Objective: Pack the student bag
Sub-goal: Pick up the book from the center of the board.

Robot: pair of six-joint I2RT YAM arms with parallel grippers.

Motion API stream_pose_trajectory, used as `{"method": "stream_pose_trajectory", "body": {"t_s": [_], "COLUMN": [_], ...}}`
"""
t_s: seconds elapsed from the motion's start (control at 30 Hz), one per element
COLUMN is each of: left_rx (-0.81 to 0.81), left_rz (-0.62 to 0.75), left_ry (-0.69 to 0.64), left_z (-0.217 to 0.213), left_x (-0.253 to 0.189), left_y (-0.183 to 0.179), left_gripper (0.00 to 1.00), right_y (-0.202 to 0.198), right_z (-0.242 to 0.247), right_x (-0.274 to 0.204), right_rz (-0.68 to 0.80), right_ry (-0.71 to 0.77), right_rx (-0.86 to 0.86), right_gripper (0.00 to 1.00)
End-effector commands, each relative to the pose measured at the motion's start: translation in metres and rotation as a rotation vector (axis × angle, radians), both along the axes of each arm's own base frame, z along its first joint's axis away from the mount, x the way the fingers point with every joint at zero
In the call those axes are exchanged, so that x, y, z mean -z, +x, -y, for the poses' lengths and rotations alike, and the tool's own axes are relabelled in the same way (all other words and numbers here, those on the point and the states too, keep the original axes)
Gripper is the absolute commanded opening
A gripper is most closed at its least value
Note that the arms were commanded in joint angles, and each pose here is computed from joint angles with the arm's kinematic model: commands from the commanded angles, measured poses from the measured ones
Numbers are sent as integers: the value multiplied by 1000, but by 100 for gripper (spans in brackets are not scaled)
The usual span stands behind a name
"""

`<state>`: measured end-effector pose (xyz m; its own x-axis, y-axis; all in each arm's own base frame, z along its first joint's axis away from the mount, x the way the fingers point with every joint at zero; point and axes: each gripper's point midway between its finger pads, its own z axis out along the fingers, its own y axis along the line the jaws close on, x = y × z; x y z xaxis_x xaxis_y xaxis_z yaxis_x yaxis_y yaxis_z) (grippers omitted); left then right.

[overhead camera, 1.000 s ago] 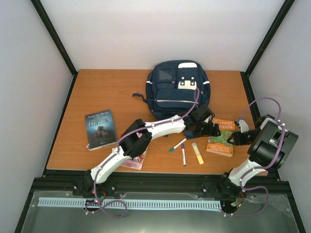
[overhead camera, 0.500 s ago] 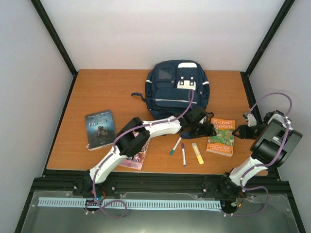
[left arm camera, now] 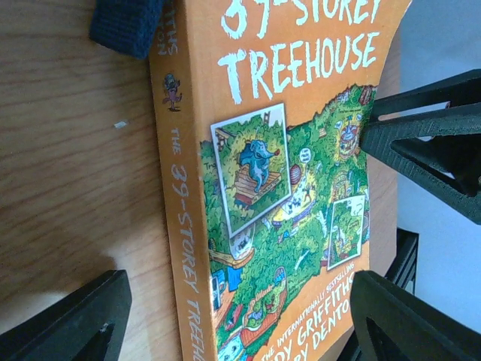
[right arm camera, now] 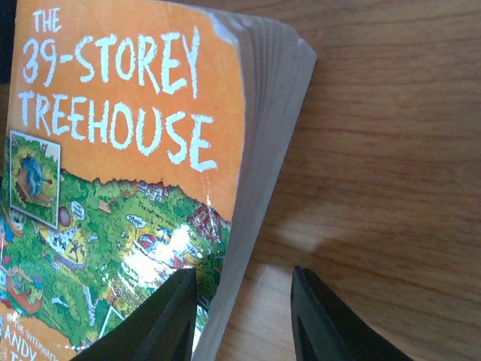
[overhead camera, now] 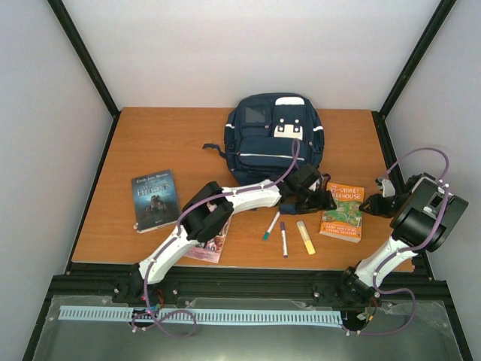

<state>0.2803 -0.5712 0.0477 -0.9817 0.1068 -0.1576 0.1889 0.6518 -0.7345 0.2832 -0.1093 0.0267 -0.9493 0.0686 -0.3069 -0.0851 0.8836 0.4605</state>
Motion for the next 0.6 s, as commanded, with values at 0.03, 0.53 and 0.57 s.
{"method": "stream_pose_trajectory", "body": {"t_s": [0.03, 0.53, 0.57], "left_rx": [-34, -28, -26], "left_rz": [-74, -144, -142], "left_ry": [109, 46, 51], "left_z": [-17, 2, 2], "left_x": [45, 52, 52], "left_y": [3, 2, 2], "left_gripper": [83, 86, 88], "right_y": [-4, -29, -30], "right_z": [21, 24, 25], "right_x": [24, 55, 56], "right_rz": [-50, -136, -140], "right_ry": [-123, -194, -203], "right_rx": [25, -11, -11], "right_gripper": [34, 30, 30]}}
